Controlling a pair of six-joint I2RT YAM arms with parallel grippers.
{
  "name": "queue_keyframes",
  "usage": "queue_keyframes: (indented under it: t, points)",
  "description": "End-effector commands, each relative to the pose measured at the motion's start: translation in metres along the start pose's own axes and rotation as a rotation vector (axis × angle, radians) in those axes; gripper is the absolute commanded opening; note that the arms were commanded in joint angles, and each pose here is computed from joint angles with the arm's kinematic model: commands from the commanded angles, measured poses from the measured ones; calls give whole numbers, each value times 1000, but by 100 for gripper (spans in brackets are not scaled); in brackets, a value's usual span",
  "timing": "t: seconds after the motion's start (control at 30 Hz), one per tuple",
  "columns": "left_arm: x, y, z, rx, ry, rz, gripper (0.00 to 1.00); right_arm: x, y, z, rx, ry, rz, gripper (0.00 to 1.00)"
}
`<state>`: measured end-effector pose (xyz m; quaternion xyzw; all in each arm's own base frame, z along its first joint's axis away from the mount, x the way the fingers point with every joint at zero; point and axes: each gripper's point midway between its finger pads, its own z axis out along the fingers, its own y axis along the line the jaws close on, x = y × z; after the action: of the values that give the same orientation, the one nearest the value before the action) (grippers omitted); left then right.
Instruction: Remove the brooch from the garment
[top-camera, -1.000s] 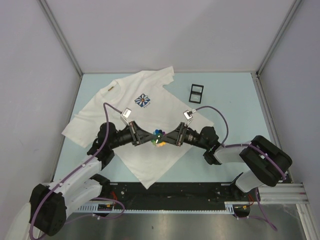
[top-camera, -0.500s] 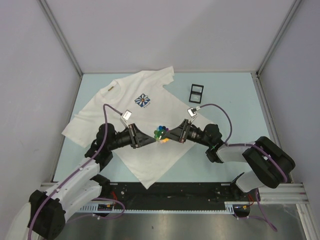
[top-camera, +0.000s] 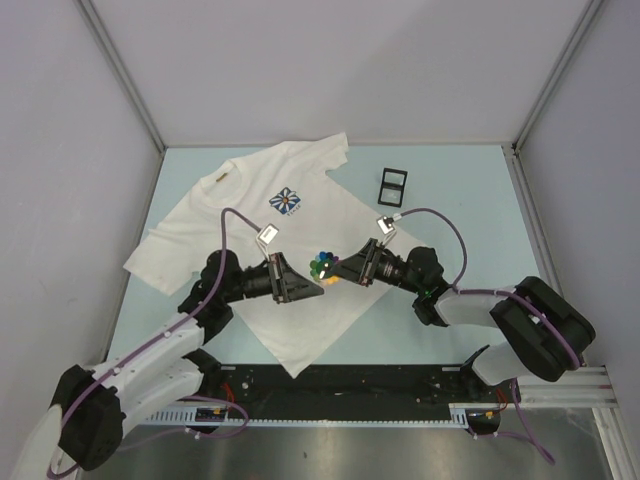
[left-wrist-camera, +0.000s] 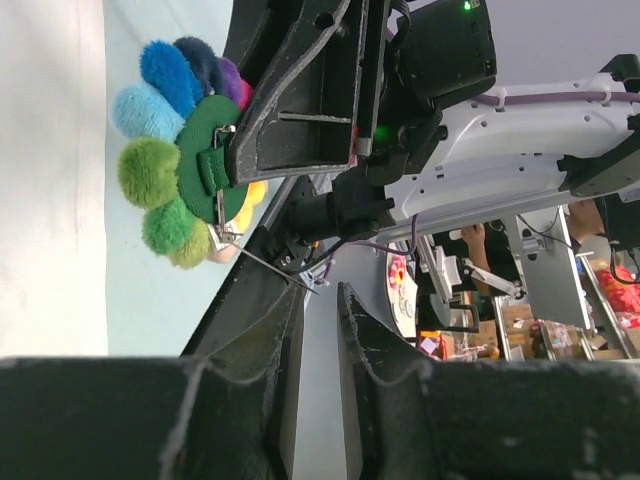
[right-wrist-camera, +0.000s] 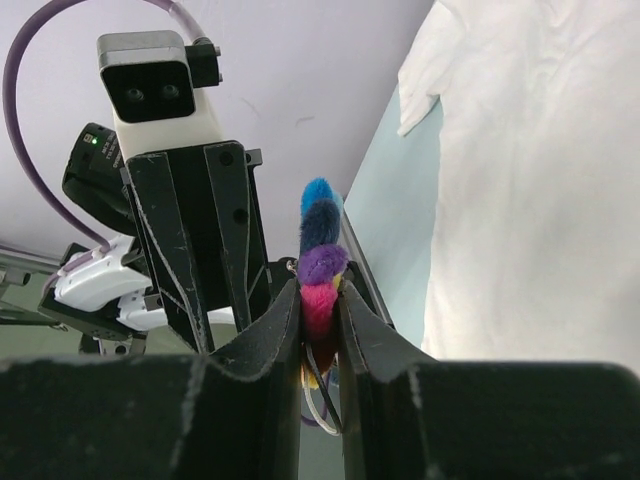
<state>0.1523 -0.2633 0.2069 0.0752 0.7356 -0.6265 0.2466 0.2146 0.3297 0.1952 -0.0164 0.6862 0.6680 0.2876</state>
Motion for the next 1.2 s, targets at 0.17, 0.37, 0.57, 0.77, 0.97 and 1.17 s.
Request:
queue_keyframes:
  t: [0.17,0.37,0.57,0.77,0.97,1.17]
  points:
    - [-27,-35,10,99,-57,22,24,2,12,2,-31,-10,-41,0]
    - [-42,-37,14,76,-101,28,25,9,14,4,-40,9,-41,0]
    - [-47,-28,18,37,-115,16,25,14,16,4,-45,27,-39,0]
    - [-51,-21,17,-12,-132,27,25,20,21,3,-58,47,-21,0]
    - [-59,-31,10,-30,-137,90,34,21,19,1,-48,43,19,0]
    - [-61,-41,-6,-90,-106,228,58,17,22,-6,-68,66,39,0]
